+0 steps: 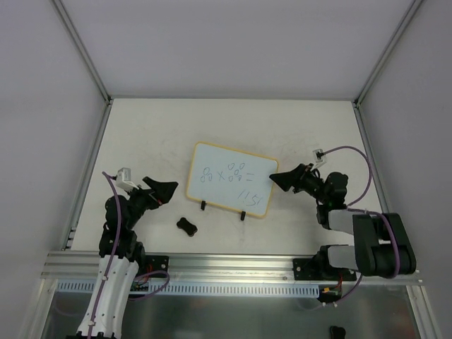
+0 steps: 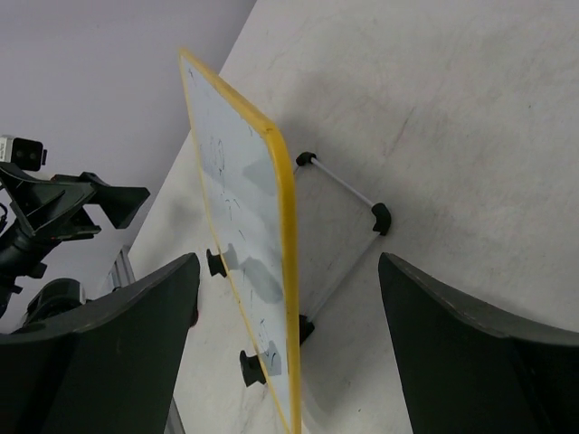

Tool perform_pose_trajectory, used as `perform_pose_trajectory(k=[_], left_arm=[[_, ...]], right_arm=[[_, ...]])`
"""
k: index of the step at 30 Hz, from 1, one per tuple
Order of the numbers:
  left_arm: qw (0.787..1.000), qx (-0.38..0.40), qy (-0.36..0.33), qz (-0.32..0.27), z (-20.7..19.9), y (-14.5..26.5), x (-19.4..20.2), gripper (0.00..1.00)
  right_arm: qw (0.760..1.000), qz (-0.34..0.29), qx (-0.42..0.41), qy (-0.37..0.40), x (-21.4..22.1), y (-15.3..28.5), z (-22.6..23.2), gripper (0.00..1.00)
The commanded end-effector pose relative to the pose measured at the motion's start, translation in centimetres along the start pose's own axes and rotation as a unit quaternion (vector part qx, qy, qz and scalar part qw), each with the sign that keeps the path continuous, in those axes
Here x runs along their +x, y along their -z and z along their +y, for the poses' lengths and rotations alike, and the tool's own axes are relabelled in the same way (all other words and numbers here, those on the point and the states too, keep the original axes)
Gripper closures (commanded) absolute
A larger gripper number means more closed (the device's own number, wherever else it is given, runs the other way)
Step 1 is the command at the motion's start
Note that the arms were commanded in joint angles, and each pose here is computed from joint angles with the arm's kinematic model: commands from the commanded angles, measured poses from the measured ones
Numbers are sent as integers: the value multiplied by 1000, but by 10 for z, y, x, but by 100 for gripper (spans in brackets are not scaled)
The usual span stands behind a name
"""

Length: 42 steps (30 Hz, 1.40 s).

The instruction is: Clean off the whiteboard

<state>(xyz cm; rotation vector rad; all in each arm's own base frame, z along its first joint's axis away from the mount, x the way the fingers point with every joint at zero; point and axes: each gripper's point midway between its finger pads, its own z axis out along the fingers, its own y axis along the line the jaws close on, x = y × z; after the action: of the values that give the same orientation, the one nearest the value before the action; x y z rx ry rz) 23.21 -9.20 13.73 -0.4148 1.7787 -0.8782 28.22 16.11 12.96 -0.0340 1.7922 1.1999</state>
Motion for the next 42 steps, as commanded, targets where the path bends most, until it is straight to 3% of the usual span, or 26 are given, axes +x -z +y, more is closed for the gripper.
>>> perform_pose_trajectory(k=[1,12,15,17,24,28,35,37,42], left_arm=[[1000,14,-6,18,-7,4,6,1],[1000,13,-12,25,-5,11,12,1],[999,15,-13,29,-6,12,13,1],[999,17,-10,38,-6,12,17,1],[998,21,3,57,-6,15,27,1],[998,26,4,61,-8,17,28,1],[997,30,8,65,-8,18,32,1],[997,30,11,67,-7,18,34,1],[996,38,24,80,-10,20,40,1]], right_arm=[[993,-22,-113,32,-22,-4,38,17],[987,2,-147,58,-10,-12,48,28],[986,10,-154,60,-6,-13,51,35],[986,13,-158,60,-5,-14,53,44],[983,26,-169,59,-4,-26,53,57],[983,35,-169,55,-1,-32,49,71],[982,31,-169,81,2,-33,48,79],[982,31,-166,82,3,-35,46,89],[982,31,-164,86,3,-37,42,92]])
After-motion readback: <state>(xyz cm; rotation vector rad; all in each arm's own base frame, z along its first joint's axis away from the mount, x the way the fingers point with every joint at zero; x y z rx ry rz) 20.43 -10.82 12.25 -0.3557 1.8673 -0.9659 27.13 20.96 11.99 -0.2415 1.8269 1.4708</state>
